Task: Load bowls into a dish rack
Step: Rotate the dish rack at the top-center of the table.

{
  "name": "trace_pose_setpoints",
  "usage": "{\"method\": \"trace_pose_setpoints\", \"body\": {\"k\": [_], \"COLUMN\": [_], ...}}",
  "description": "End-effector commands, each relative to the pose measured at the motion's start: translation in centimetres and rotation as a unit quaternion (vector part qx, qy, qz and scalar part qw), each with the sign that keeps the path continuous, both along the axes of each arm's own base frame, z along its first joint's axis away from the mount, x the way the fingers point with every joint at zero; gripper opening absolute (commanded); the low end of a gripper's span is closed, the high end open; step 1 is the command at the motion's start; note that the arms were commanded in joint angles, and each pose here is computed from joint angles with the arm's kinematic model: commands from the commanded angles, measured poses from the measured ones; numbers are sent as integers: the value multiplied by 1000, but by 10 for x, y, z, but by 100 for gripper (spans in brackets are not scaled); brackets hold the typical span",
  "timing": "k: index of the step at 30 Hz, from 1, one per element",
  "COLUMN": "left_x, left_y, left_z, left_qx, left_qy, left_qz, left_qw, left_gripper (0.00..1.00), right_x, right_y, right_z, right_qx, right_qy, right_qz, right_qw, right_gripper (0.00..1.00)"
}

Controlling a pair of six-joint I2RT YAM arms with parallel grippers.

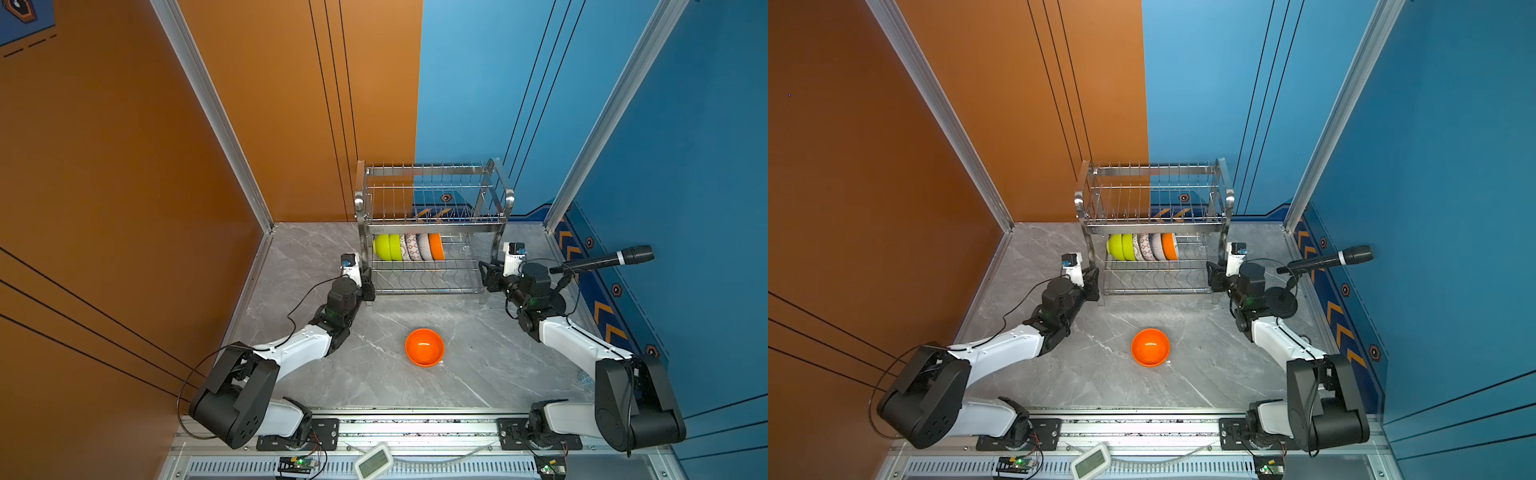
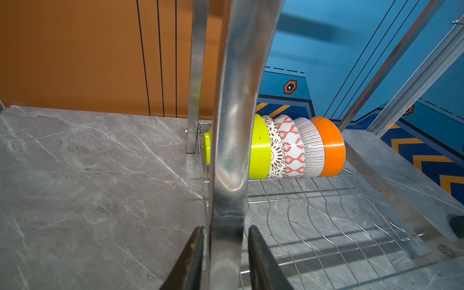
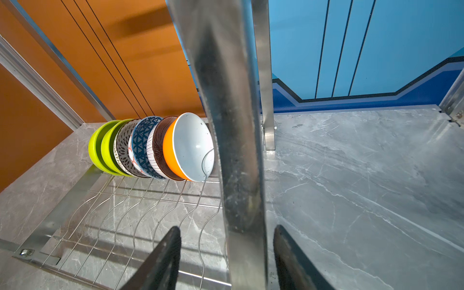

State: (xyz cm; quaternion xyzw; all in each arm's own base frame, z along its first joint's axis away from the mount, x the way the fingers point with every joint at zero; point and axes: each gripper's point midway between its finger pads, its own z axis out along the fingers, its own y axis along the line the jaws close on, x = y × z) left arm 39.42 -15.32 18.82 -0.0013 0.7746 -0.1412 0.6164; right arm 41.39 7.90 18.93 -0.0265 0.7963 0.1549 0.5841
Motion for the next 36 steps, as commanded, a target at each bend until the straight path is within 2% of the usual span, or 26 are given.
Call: {"method": "trace_pose_setpoints", "body": {"k": [1, 5, 9, 12, 20, 25, 36], "left_x": [3, 9, 14, 18, 23, 23, 12], "left_y": [-4, -4, -7, -7, -8, -2, 41], "left_z": [0, -3, -5, -7, -7, -1, 6], "left_qx": [-7, -12, -14, -13, -11, -21, -42], "left_qy": [-10, -10, -6, -4, -5, -10, -18], "left_qz": [-22, -27, -33, -32, -32, -25, 18], "left_qw": [1000, 1000, 999, 999, 999, 999, 999], "left_gripper": [31, 31, 31, 23, 0, 0, 0], "right_x": [6, 11, 10, 9, 6, 3, -7], "right_y": [-8, -8, -6, -5, 1, 7, 31], "right_z": [3, 0, 1, 0, 1, 2, 10], "right_qx": [-4, -1, 6, 11, 12, 13, 12], "right_qy": [-23, -17, -18, -17, -13, -12, -9], "right_qz": [-18, -18, -11, -10, 0, 9, 36], "right_qw": [1000, 1000, 1000, 1000, 1000, 1000, 999], "right_gripper": [57, 51, 40, 31, 18, 11, 9]}}
